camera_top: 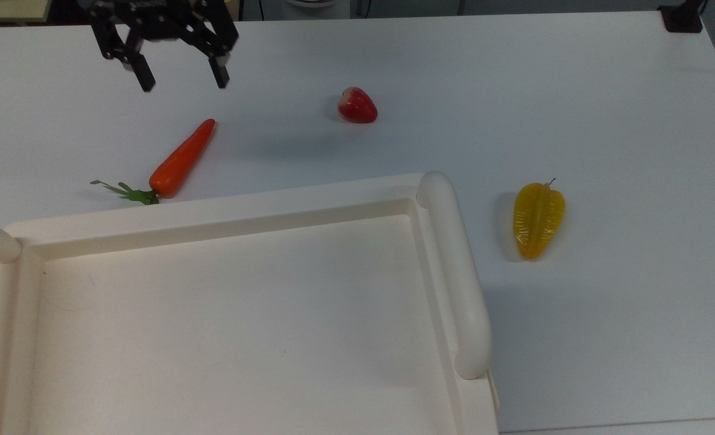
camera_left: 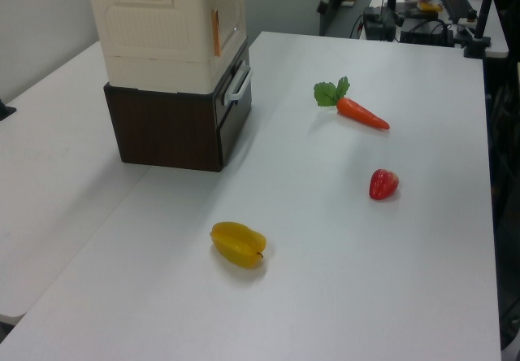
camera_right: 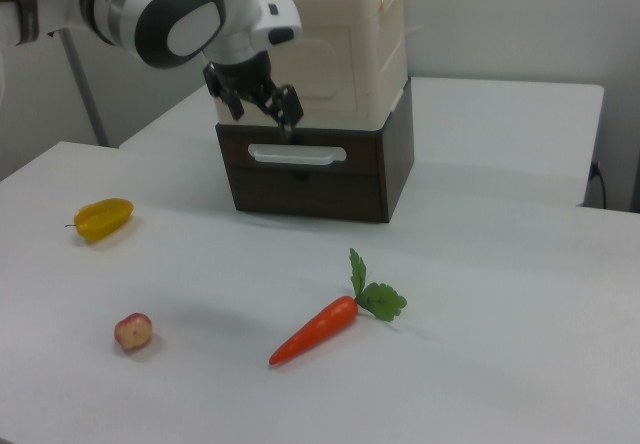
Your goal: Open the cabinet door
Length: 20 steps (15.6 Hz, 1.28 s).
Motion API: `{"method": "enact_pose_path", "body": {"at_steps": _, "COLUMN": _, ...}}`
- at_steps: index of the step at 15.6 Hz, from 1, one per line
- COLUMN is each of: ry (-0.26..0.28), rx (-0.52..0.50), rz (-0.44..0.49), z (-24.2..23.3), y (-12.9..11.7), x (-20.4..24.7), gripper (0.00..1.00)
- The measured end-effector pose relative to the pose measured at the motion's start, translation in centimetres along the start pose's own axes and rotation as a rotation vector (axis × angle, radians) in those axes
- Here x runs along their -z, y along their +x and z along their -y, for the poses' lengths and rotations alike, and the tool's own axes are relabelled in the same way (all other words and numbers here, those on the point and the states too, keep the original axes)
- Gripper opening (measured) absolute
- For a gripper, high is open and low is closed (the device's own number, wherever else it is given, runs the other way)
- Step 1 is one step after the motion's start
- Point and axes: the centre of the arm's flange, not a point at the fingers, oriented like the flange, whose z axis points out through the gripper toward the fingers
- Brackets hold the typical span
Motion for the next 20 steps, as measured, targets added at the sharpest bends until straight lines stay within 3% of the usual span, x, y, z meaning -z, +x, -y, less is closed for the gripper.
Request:
{"method": "enact_pose_path", "body": {"at_steps": 4, "ry": 0.01, "rx": 0.082, "rz": -0.133, "z": 5.7, "y": 2.1, "x": -2.8, "gripper": 1.0}}
{"method": "enact_pose_path", "body": {"at_steps": 8, "ry": 0.028, "rx": 0.112, "rz": -0.163, "z": 9.5, "y": 3.0, "x": -4.3, "gripper": 1.0}}
{"method": "enact_pose_path", "body": {"at_steps": 16, "ry": 0.053, "rx": 0.144, "rz": -0.328, "z": 15.6, "y": 5.0, "x": -7.8, "gripper": 0.96}}
{"method": "enact_pose_path", "body": {"at_steps": 20, "ry": 0.063, "rx": 0.161, "rz": -0.358, "z": 17.1, "y": 5.1, "x": -7.7, "gripper": 0.54}}
